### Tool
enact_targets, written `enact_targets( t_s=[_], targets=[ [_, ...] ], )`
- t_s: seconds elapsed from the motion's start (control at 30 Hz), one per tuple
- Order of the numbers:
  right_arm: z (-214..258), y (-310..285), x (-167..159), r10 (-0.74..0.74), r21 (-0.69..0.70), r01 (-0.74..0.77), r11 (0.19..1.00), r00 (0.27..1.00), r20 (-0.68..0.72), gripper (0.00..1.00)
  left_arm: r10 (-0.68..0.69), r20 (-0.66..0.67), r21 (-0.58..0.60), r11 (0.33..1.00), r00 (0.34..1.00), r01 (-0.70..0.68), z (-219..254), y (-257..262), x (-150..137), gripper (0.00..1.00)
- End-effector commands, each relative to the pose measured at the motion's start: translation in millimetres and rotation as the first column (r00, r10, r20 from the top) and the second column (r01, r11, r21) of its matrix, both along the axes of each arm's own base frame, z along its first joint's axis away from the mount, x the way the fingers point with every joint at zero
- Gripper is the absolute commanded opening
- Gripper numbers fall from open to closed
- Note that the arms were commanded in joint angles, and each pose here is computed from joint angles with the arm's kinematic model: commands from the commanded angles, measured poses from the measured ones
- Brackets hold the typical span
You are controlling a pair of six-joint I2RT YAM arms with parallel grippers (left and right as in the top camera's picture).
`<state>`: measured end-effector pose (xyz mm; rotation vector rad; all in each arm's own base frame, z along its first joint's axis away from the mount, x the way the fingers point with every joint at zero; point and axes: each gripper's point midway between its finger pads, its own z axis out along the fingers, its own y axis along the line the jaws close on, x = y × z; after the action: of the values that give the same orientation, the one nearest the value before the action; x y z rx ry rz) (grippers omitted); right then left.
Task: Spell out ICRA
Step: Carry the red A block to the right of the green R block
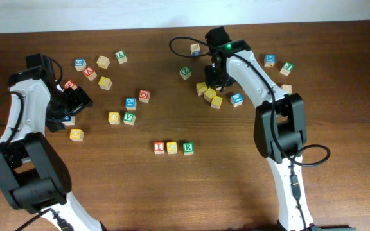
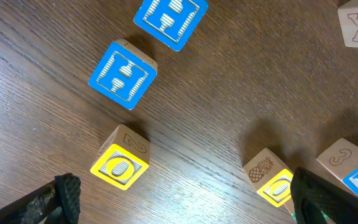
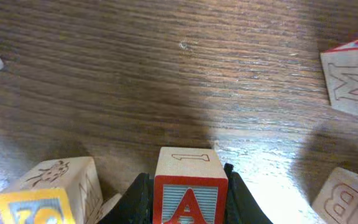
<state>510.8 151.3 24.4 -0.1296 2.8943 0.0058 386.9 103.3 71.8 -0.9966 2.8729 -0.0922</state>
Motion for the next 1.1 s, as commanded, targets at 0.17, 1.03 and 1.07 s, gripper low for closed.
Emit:
enact_targets(
  t_s=[0.17,1.03,1.07],
  targets=[
    [138,-7,-55,0.000,0.057,-0.003,0.998,0.999,0.045,0.19,0.018,0.016,0.003,1.000,1.000,-0.018,6,4,0,0.99],
    [83,42,-229,0.000,0.153,0.017,0.988,0.994,-0.106,0.18,0.018,0.016,0.003,1.000,1.000,-0.018,6,4,0,0.99],
    [68,42,-229,0.000,0.153,0.017,0.988,0.994,-0.106,0.18,0.018,0.016,0.003,1.000,1.000,-0.018,6,3,0,0.99]
  ],
)
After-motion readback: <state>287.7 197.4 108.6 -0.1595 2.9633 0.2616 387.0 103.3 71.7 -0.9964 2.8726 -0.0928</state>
